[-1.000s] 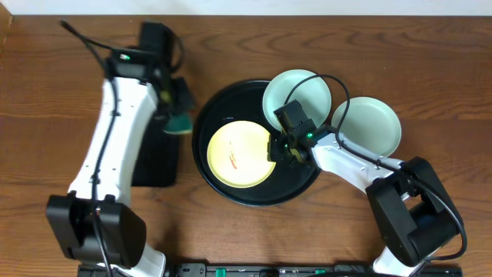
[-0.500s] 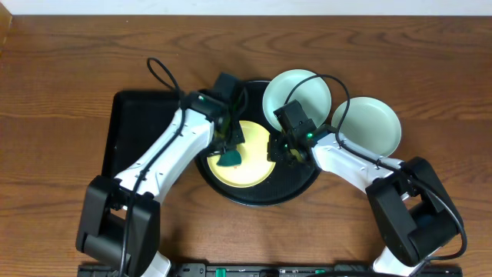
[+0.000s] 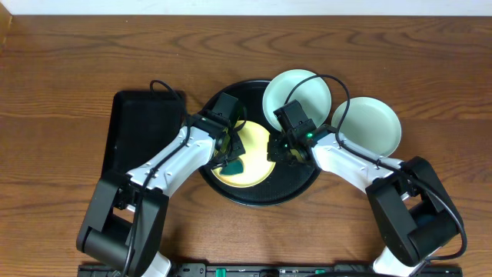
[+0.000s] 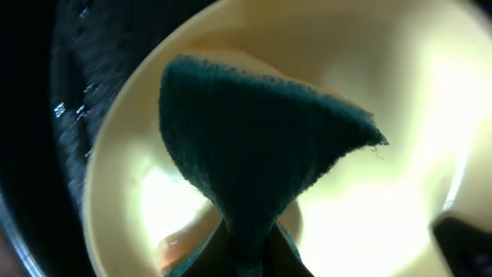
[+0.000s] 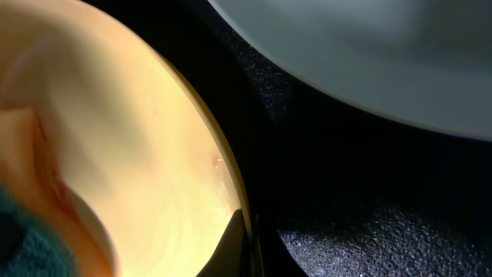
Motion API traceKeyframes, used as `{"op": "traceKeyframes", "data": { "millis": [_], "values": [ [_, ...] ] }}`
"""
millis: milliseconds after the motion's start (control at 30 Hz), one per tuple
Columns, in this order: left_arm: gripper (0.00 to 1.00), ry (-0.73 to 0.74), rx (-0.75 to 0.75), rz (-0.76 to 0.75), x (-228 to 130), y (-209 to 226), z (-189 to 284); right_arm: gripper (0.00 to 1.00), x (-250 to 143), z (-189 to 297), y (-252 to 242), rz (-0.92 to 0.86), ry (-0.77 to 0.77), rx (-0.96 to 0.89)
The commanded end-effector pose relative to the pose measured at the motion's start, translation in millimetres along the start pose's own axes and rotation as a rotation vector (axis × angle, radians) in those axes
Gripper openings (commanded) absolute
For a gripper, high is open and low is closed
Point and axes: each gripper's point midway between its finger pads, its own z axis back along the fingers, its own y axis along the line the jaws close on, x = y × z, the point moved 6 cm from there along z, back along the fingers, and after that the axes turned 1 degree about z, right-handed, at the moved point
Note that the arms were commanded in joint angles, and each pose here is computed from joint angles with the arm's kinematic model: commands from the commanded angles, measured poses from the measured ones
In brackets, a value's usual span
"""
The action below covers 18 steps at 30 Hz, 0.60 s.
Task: Clean dirty plates on tray and stack at the side
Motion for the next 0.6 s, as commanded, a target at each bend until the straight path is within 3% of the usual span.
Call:
{"op": "traceKeyframes", "data": {
  "millis": [0, 133, 300, 467, 567],
  "values": [
    [0.08, -0.060, -0.031, 0.010, 8.5, -6.8, -0.4, 0.01, 0.5, -5.6, -7.6, -0.028, 0.006, -0.021],
    [0.07, -0.172, -0.011, 0.014, 24.9, -8.6, -3.4, 0.01, 0.4, -5.5, -7.6, -0.028, 0.007, -0.021],
    [0.07, -0.153, -0.006, 0.013, 23.5, -8.4, -10.2, 0.01, 0.4, -5.5, -7.6, -0.028, 0.007, -0.021],
    [0.08, 0.103, -0.193, -0.029, -5.8, -26.6, -8.4, 0.01, 0.6, -5.4, -7.8, -0.022, 0.009, -0.018],
    [0.07, 0.203, -0.210, -0.034, -22.5, -27.9, -6.8, 0.01, 0.5, -5.4, -7.5, -0.022, 0.010, -0.016]
  ]
}}
